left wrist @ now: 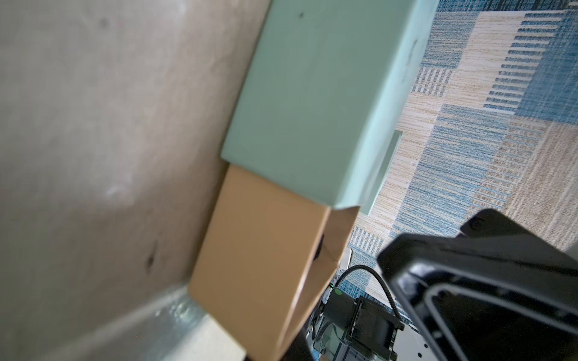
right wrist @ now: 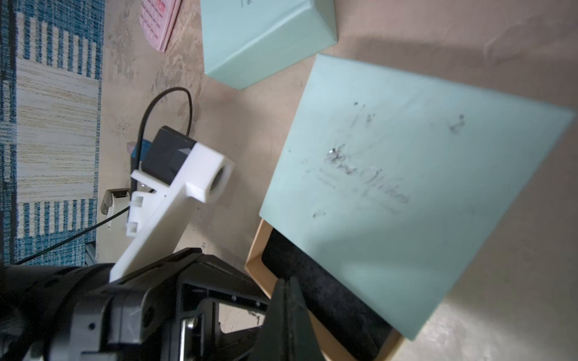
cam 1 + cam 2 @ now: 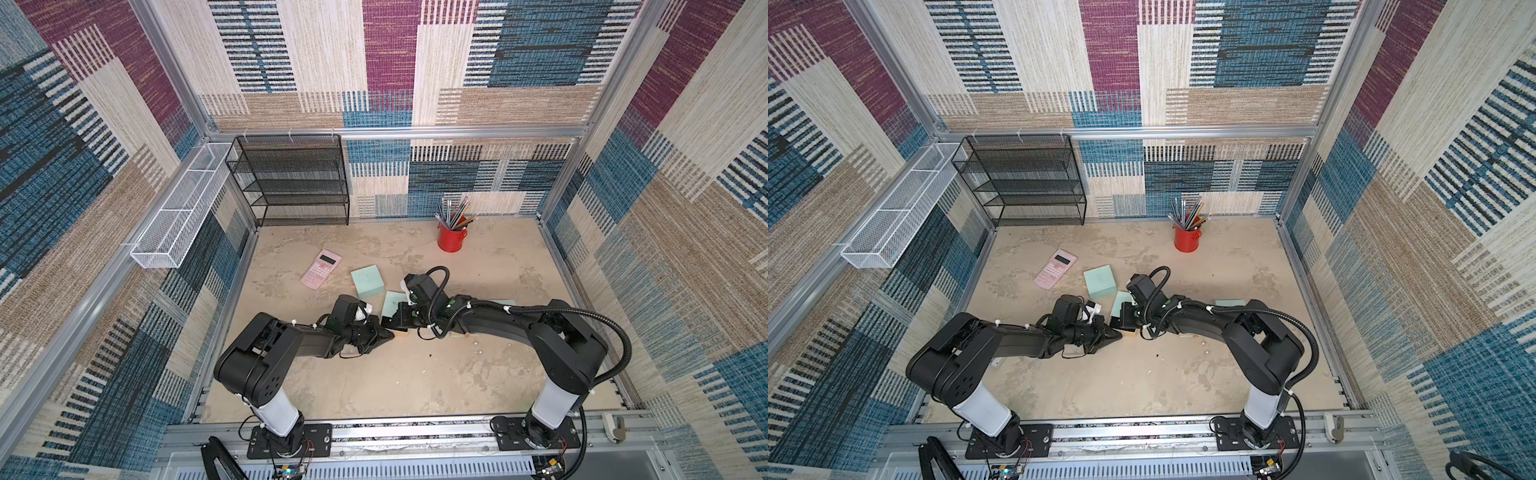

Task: Take out the earrings from the drawer-style jewelry box
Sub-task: Open the drawer in the jewelry box.

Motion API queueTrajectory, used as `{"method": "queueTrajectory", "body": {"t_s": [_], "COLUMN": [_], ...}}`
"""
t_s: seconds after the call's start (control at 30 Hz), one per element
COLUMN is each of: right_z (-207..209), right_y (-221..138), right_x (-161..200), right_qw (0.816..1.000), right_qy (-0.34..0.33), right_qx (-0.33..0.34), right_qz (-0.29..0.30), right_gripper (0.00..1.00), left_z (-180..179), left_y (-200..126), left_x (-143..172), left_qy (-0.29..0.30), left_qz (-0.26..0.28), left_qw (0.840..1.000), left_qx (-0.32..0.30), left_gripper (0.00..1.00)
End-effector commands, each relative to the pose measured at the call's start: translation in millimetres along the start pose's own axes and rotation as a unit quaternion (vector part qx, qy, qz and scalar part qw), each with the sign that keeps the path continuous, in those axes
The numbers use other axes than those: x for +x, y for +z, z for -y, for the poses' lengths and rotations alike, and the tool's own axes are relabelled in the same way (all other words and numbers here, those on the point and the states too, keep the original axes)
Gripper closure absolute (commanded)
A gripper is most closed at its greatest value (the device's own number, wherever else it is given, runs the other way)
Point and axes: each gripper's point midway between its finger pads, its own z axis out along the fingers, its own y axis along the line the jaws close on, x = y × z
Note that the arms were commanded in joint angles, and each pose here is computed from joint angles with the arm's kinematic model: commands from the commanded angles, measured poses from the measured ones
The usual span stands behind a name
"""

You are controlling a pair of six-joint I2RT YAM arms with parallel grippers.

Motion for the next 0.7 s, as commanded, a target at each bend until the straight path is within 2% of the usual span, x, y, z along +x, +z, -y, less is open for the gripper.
{"method": "queueTrajectory", "body": {"t_s": [0.0,0.67], "right_z": [0.1,14.4], "right_y": [3.2,11.9], "right_x": [-1.7,4.8], "right_qw": [1.000,0.999], "right_qy": [-0.006,-0.006], "right_qx": [0.004,0.039], "right_qz": [-0.002,-0.012], "right_gripper": [0.97,0.99], "left_z": [1.4,4.0], "left_y": [-0.8,-0.8], "left_x": [1.9,1.9], "left_qy": [0.013,0.011], "left_qz": [-0.003,-0.004], "left_qw": [1.000,1.000], "left_qx": [0.005,0.010], "left_gripper": [1.00,1.00]}}
